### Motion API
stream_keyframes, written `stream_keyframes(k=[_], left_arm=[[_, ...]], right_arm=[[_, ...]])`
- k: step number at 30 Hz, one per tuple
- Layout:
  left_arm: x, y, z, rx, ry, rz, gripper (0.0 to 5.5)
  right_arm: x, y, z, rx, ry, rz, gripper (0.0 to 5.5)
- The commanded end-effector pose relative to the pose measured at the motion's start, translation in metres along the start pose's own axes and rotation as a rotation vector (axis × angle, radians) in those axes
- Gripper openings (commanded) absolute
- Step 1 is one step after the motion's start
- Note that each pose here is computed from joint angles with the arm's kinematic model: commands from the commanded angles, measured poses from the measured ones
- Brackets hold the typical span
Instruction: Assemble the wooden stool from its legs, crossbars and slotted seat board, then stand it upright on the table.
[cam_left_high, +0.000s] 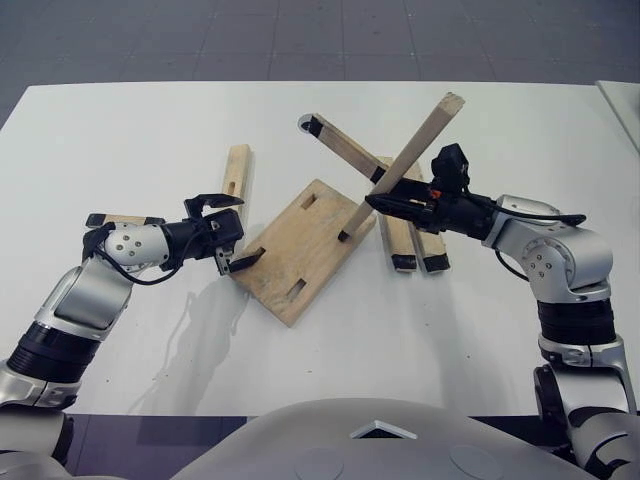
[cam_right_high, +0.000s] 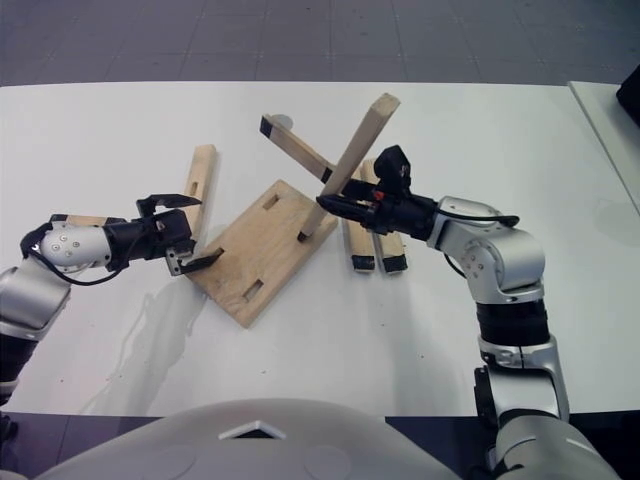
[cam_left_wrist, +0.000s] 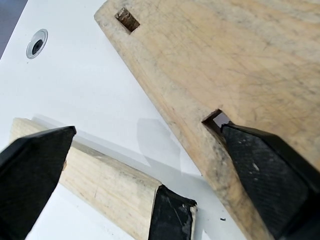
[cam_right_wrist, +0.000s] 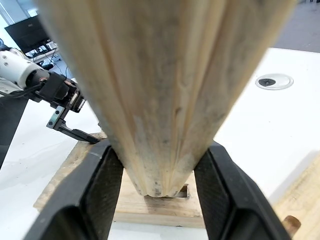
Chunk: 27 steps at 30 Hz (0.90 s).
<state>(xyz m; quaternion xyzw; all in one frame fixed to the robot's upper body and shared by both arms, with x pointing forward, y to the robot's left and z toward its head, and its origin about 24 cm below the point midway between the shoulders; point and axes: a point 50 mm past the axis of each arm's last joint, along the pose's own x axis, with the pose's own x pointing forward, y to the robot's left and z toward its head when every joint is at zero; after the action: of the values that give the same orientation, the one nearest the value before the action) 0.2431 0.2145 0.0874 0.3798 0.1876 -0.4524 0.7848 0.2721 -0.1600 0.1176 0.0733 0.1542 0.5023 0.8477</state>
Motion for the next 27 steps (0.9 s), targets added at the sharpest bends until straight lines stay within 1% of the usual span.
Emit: stream_keyframes(k=[1,6,10,12,16,24,27], left_arm=[[0.007,-0.026,-0.032,-0.083,0.165,-0.086,5.40],[0.007,-0.028,-0.033,-0.087,0.166,-0.090,5.40],[0.008,-0.029,-0.031,-0.089,0.157,-0.089,5.40],[0.009,-0.030,-0.030,-0.092,0.150,-0.088,5.40],[0.011,-0.030,-0.027,-0.094,0.138,-0.088,5.40],[0.014,-0.031,-0.025,-0.098,0.126,-0.080,5.40],[0.015,-0.031,-0.024,-0.101,0.123,-0.078,5.40]], right_arm=[[-0.006,-0.014,-0.013,0.012,0.090,-0.091,2.04],[-0.008,-0.025,-0.016,0.002,0.130,-0.162,2.04],[0.001,-0.022,-0.018,-0.066,0.175,-0.167,2.04],[0.011,-0.016,-0.025,-0.096,0.203,-0.145,2.04],[0.027,-0.009,-0.041,-0.080,0.244,-0.102,2.04],[0.023,-0.026,-0.080,-0.010,0.396,-0.105,2.04],[0.022,-0.028,-0.084,-0.011,0.410,-0.096,2.04]])
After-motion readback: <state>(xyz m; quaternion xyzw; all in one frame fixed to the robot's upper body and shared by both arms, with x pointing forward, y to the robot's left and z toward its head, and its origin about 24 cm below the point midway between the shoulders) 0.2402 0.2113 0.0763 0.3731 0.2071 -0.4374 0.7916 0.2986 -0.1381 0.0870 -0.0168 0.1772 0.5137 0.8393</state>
